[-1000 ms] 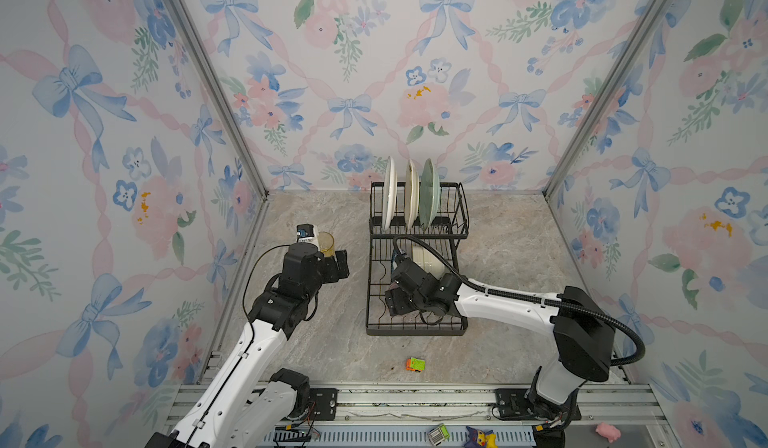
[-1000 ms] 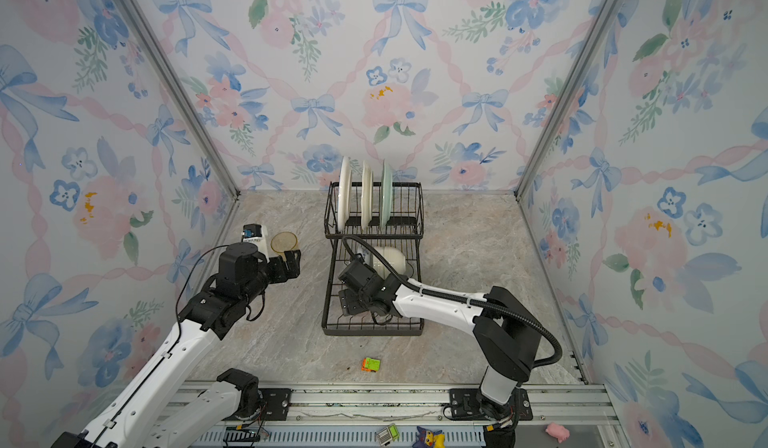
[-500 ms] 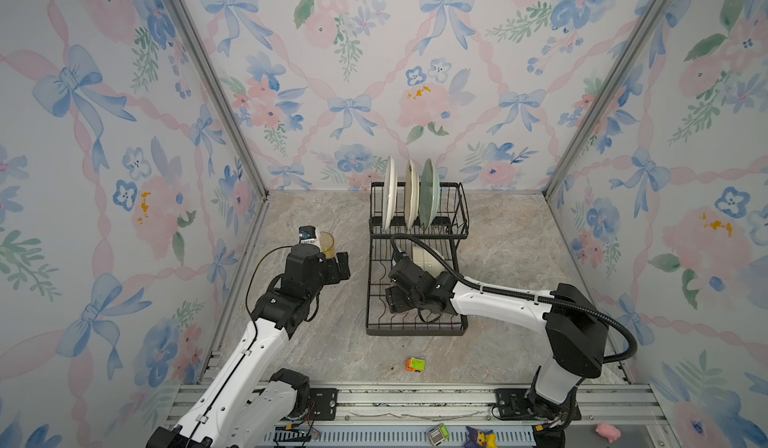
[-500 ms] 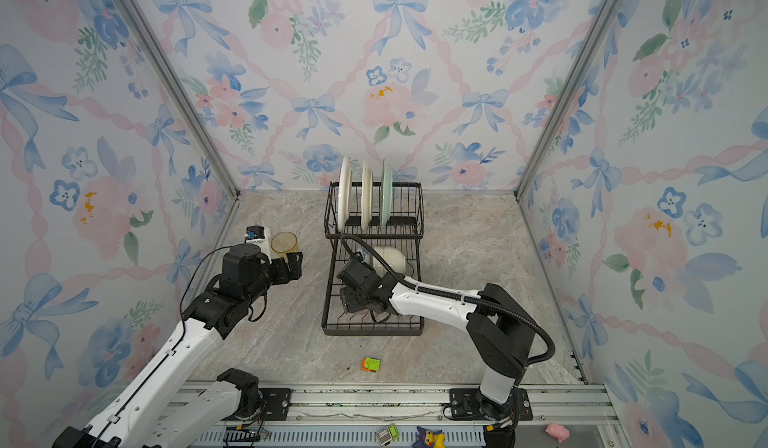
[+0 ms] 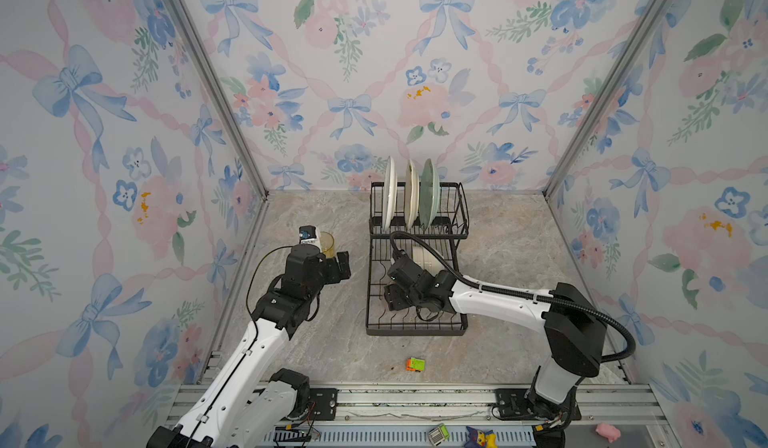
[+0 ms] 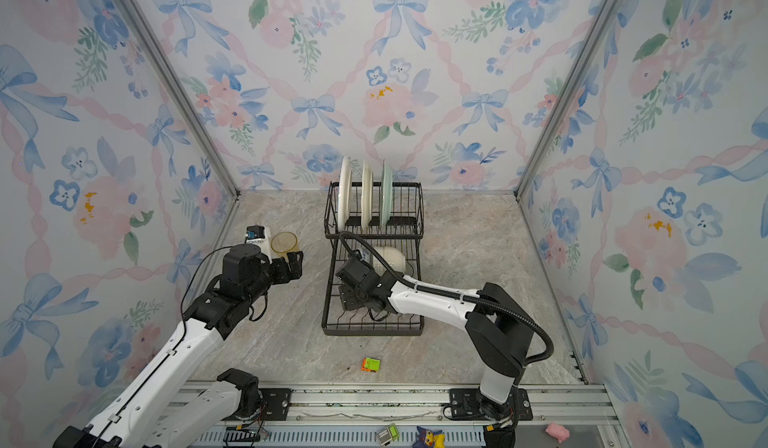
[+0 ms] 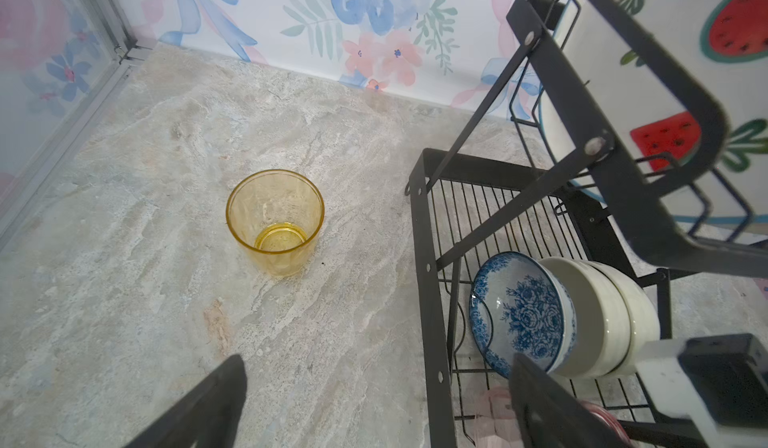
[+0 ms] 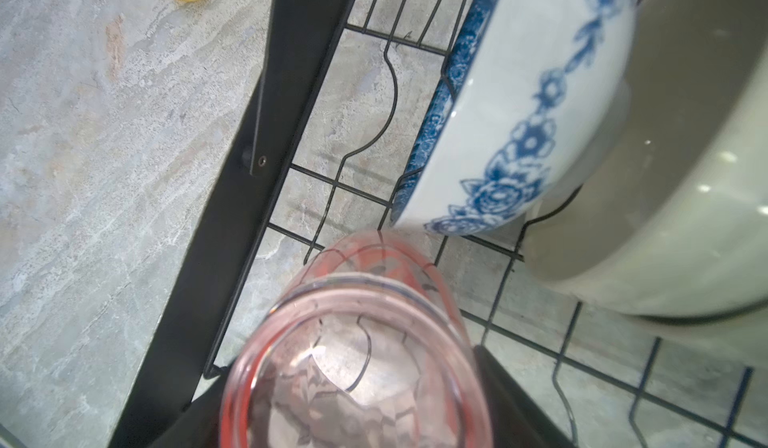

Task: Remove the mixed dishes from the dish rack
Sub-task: 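Close the right gripper on the pink glass while the left arm advances, then lift the pink glass out toward the left gripper while the left gripper opens nearby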

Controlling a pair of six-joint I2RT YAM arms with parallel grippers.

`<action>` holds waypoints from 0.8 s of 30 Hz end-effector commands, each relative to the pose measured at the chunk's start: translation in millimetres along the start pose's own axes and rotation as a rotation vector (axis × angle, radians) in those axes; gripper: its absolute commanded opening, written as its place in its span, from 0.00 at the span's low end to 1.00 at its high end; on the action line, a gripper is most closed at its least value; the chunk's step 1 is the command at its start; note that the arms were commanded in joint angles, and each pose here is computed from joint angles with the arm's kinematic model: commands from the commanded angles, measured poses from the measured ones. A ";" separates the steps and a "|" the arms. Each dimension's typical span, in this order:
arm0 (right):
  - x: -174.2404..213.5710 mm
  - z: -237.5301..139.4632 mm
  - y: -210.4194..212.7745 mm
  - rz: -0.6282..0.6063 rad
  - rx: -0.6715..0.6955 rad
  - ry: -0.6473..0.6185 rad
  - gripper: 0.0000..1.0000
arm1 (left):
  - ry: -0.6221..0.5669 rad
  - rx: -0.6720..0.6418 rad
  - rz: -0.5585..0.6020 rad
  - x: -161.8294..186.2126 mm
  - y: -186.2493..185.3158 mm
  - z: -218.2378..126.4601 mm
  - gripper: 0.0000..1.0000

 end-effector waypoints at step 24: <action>-32.1 -54.7 -8.6 0.104 -0.149 -0.069 0.72 | 0.018 0.072 -0.042 23.0 -7.0 8.2 0.98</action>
Point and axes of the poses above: each gripper's point midway between its finger pads, its own z axis out along the fingers, its own y axis along the line the jaws close on, x = y × z, the point moved 6 cm from there along -z, back along the fingers, and after that the axes turned 13 degrees about z, right-handed, at the moved point
